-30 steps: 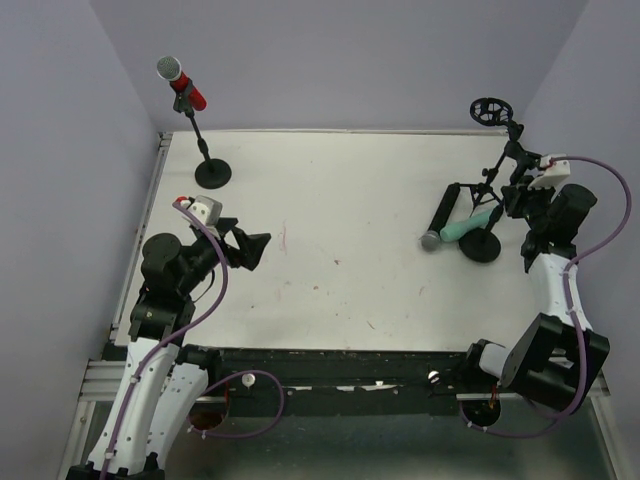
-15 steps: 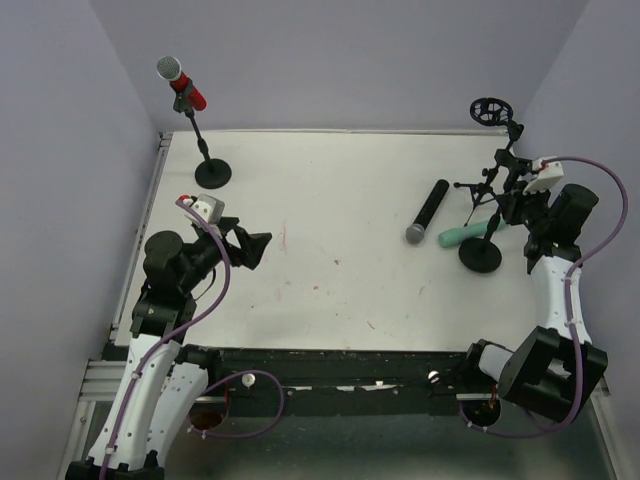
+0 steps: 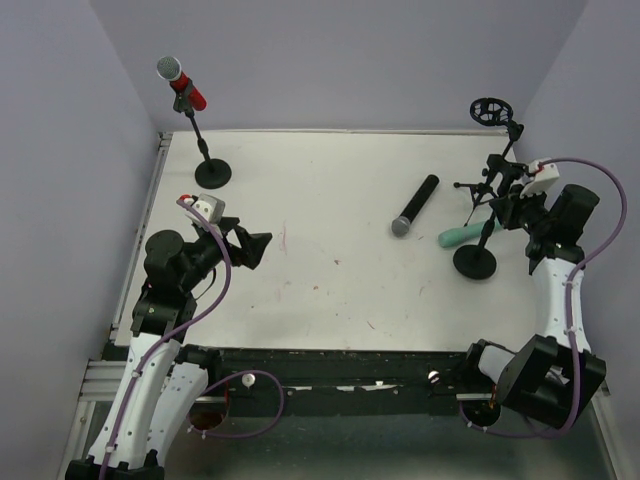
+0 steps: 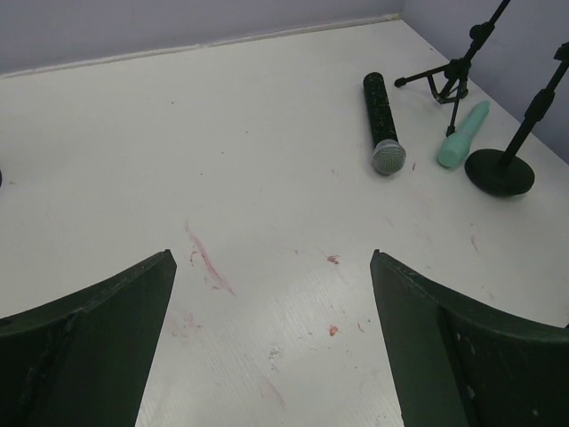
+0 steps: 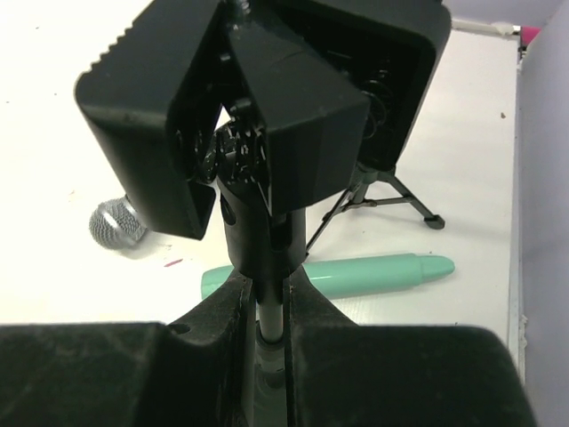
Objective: Attach the microphones to the stand
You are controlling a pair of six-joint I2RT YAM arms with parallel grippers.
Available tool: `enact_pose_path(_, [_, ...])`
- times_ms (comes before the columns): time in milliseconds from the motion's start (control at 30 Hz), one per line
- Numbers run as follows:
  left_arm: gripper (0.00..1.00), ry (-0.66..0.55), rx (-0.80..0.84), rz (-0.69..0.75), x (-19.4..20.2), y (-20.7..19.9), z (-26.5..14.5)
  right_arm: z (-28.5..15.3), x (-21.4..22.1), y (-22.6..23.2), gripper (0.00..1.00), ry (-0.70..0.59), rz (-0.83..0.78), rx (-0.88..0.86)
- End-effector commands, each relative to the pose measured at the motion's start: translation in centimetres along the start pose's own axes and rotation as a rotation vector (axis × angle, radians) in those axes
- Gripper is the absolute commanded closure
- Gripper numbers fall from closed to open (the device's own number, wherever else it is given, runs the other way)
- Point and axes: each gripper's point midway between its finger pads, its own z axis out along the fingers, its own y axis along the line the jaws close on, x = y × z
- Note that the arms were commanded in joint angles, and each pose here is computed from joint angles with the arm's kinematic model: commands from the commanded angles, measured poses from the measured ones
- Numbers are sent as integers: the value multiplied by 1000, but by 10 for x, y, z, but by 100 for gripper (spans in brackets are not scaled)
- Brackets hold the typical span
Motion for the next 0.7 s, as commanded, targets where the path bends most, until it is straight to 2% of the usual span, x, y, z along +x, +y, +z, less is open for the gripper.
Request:
enact_pose_path(0, [2,-16,27,18,-1,-4,-1,-14,-23,14,100,-20,-21,-55])
enact_pose_path(267, [2,-25,47,18,-4,-9,-3,-27,-39,32,100,18,-11,-149])
enact_pose_path(667, [2,17,101,-30,4,-16,3,-47,-70,106,100,-42,8,-551])
